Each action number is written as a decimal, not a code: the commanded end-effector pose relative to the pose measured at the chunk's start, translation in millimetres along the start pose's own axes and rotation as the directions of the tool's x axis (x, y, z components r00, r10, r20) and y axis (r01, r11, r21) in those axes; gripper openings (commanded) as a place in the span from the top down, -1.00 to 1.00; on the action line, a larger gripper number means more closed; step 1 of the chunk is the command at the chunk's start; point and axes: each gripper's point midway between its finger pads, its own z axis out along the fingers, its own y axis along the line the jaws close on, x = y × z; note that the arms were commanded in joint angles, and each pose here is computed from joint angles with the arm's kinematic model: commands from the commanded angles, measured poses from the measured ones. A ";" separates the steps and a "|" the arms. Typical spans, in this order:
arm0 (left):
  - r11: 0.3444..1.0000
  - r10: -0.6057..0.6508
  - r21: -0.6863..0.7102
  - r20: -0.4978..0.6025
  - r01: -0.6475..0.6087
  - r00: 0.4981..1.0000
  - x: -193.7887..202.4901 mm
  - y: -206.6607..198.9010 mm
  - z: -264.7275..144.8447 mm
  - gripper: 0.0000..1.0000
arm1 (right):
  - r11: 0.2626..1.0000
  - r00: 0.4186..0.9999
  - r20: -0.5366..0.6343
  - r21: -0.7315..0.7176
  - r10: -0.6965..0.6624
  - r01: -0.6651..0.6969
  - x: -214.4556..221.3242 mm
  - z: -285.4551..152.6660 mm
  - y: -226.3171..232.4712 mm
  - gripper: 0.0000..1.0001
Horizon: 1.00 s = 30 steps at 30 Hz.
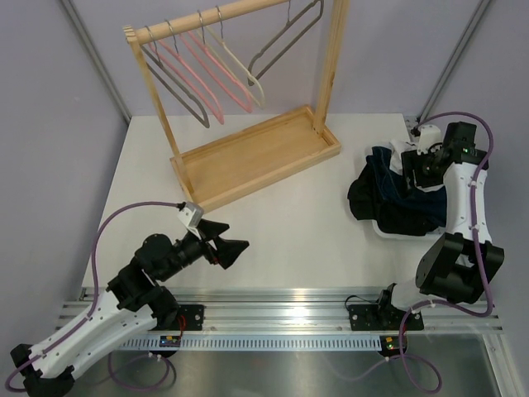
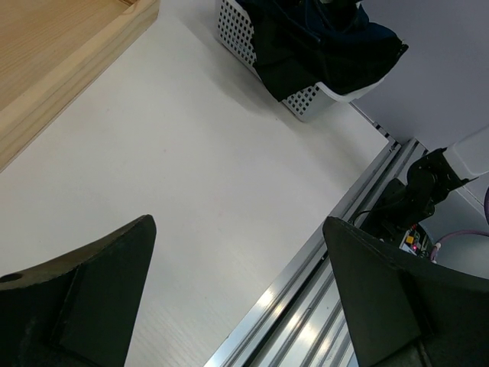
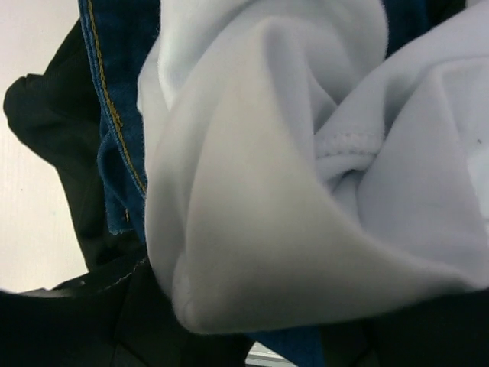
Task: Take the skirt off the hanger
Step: Place the skirt in the bin, then reset both arms
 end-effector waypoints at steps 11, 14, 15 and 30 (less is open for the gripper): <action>1.000 0.006 -0.019 0.101 -0.004 0.995 -25.3 -0.8 -14.1 -0.98 | 0.997 0.995 0.101 -0.069 -0.023 0.030 -6.4 -56.5 34.9 -0.47; 1.000 0.006 -0.021 0.100 -0.003 0.995 -24.9 -0.3 -14.9 -0.98 | 0.998 0.990 0.138 -0.047 -0.035 0.042 -14.8 -71.8 34.9 -0.54; 1.000 0.007 -0.019 0.101 -0.005 0.995 -25.0 -0.7 -15.1 -0.98 | 0.998 0.989 0.144 -0.037 -0.040 0.046 -15.6 -76.9 34.8 -0.55; 0.985 0.005 -0.174 0.130 0.018 0.992 -33.0 24.7 -28.5 -0.98 | 0.999 0.939 0.342 0.015 -0.048 0.045 -43.0 -133.2 48.6 -0.99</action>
